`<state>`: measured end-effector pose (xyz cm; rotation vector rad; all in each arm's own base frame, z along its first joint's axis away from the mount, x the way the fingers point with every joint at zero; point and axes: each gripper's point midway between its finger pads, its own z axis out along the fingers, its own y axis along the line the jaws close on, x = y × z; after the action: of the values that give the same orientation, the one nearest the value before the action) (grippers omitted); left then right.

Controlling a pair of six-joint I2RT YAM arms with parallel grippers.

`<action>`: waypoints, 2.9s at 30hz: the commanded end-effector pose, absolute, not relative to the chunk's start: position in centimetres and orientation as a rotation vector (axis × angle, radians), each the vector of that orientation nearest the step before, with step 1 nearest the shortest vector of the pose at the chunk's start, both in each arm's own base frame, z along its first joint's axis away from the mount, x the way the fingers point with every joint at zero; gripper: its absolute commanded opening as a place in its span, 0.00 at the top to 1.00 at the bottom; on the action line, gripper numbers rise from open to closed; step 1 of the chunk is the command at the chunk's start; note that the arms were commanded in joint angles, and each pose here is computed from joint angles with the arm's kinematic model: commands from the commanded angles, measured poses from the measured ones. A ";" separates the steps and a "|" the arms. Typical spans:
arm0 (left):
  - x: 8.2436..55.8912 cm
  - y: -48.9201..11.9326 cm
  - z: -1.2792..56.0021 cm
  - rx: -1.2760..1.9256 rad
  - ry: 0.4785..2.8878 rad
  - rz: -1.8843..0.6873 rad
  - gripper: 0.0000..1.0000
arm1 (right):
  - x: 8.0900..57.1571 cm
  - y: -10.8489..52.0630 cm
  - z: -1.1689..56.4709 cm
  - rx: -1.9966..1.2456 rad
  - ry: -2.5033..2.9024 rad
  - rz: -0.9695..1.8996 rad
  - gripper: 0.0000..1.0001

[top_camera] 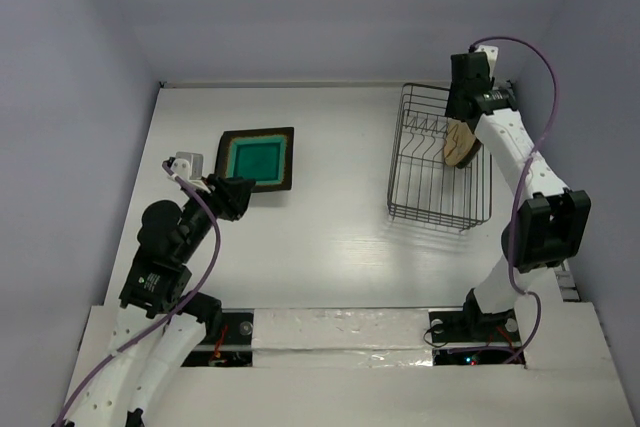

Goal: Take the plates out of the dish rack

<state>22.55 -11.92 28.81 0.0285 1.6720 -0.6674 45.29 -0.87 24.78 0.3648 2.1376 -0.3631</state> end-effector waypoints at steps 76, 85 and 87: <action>23.3 -11.1 30.8 -0.002 1.606 -0.635 0.69 | 24.2 35.9 25.7 -0.508 1.943 1.093 1.00; 23.1 -11.0 30.8 -0.003 1.604 -0.631 0.68 | 25.4 38.7 16.5 -0.475 2.115 1.072 1.00; 23.1 -11.1 30.7 0.003 1.605 -0.637 0.68 | 26.0 38.5 14.0 -0.466 2.165 1.007 1.00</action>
<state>23.06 -11.34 28.39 -0.0022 1.6864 -0.6343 23.54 35.70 10.13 -0.5453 2.3475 0.8791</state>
